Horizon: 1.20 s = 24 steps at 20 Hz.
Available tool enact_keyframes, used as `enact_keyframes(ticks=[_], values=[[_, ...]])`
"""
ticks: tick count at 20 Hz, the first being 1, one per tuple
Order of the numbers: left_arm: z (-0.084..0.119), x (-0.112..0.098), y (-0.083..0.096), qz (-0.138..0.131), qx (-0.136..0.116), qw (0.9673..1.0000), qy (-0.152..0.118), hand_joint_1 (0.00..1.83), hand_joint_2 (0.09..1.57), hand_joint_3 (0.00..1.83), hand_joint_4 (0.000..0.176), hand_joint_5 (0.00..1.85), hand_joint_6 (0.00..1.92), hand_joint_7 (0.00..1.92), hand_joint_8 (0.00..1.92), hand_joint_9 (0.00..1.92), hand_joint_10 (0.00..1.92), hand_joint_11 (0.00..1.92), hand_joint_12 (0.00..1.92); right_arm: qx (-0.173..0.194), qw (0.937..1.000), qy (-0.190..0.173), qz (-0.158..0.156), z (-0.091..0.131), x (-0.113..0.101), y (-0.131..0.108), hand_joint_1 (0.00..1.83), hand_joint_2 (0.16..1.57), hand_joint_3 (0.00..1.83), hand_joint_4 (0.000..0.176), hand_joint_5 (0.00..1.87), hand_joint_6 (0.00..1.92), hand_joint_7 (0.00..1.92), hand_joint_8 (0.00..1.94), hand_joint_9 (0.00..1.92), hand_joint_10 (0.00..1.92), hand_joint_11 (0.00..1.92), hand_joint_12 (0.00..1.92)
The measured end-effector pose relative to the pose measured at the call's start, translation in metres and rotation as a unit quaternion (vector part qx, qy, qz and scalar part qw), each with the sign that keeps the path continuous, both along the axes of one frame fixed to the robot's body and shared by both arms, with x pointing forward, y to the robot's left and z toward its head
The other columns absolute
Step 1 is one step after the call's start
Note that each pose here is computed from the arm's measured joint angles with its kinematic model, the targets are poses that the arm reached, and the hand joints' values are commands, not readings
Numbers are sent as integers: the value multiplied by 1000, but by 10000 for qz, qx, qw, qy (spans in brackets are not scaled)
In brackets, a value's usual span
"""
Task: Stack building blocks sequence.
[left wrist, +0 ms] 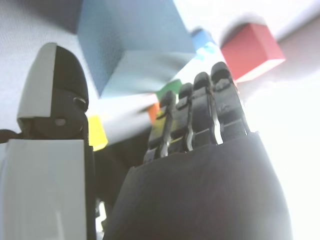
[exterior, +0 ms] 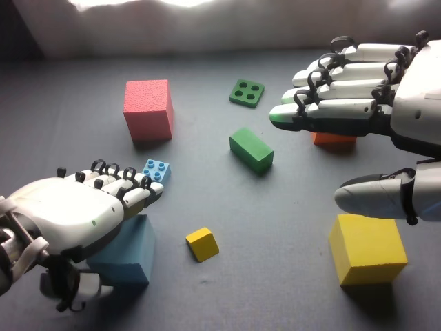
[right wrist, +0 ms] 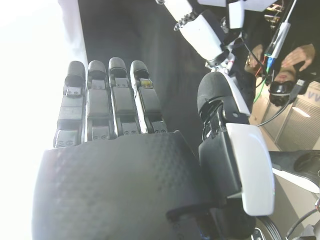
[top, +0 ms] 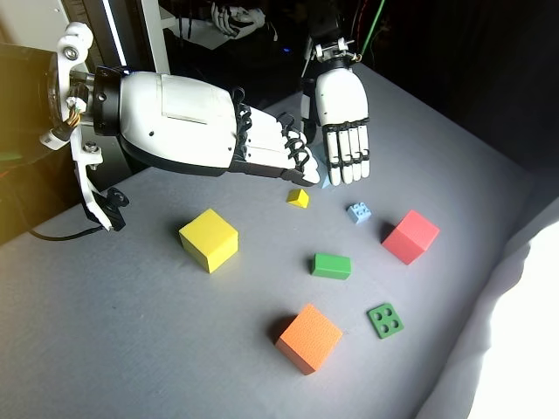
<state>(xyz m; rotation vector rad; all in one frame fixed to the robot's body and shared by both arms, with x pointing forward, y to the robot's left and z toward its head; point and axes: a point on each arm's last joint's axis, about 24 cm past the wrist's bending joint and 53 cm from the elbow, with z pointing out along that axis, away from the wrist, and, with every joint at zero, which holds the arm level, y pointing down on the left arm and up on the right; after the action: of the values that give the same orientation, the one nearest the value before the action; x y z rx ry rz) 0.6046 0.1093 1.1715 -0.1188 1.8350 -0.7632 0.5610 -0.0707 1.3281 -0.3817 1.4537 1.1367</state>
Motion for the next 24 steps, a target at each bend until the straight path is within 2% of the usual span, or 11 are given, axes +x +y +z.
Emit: enact_keyframes(ticks=[1, 5, 7, 8, 11, 15, 18, 19, 22, 23, 24], values=[[-1, 2, 0, 6, 1, 10000, 1, 1206, 1086, 3, 0, 0, 0, 0, 0, 0, 0, 46, 47, 0, 10000, 0, 2, 0, 0, 0, 19, 1377, 5, 0, 186, 9, 209, 9, 162, 17, 0, 419], [-5, 2, -2, 18, 25, 10000, 52, 1209, 1089, 3, 0, 0, 0, 0, 0, 0, 0, 55, 67, -1, 10000, 1, 1, 0, 0, 0, 0, 1408, 3, 0, 183, 2, 211, 1, 153, 6, 0, 409], [-9, 3, -2, 61, 21, 9999, 141, 1242, 1110, 10, 0, 0, 0, 0, 0, 0, 0, 41, 73, 1, 10000, 2, 2, 0, 0, 0, 37, 1406, 0, 0, 229, 15, 263, 14, 200, 20, 0, 549], [-10, 3, -2, 69, 36, 9998, 164, 1232, 1125, 0, 0, 0, 0, 0, 0, 0, 0, 7, 178, 0, 10000, 3, 1, 0, 0, 0, 7, 1413, 1, 0, 215, 6, 249, 5, 183, 10, 0, 531], [-11, 3, -1, 110, 64, 9998, 173, 1158, 1160, 2, 0, 0, 0, 0, 0, 0, 0, 0, 169, -1, 10000, 1, 1, 0, 0, 0, 15, 1426, 2, 0, 169, 5, 217, 7, 153, 11, 0, 407], [-8, 4, -6, 90, 11, 9998, 164, 1184, 1154, 9, 0, 0, 0, 0, 0, 22, 6, 0, 342, 0, 10000, 0, 2, 0, 0, 0, 2, 1438, 3, 0, 187, 5, 242, 5, 189, 18, 0, 539], [-7, 5, -8, 105, 24, 9998, 148, 1275, 1134, 0, 0, 180, 13, 214, 15, 272, 26, 0, 883, -3, 10000, 3, -2, 0, 0, 0, 30, 1431, 0, 0, 207, 5, 267, 5, 211, 19, 0, 642], [-6, 5, -8, 99, 41, 9998, 137, 1309, 1114, 0, 0, 338, 30, 392, 30, 434, 52, 69, 1019, -2, 10000, 2, 0, 0, 0, 0, 52, 1427, 0, 0, 224, 8, 280, 7, 231, 24, 0, 704], [-6, 5, -14, 78, -15, 9998, 160, 1319, 1108, 0, 0, 379, 17, 438, 15, 477, 39, 79, 1062, 0, 10000, 0, 2, 0, 0, 0, 56, 1426, 0, 0, 228, 9, 284, 7, 236, 25, 0, 718], [-5, 5, -15, 62, -2, 9999, 133, 1240, 1121, 1, 0, 624, 44, 736, 51, 751, 104, 328, 1104, 0, 10000, 0, 2, 0, 0, 0, 86, 1418, 0, 0, 264, 16, 314, 12, 258, 29, 0, 789], [-4, 5, -16, 58, -5, 9999, 124, 1219, 1207, 0, 0, 682, 1190, 910, 1221, 889, 553, 580, 1232, 2, 10000, 1, 2, 0, 0, 0, 95, 1423, 0, 0, 250, 5, 298, 1, 249, 19, 0, 778]])
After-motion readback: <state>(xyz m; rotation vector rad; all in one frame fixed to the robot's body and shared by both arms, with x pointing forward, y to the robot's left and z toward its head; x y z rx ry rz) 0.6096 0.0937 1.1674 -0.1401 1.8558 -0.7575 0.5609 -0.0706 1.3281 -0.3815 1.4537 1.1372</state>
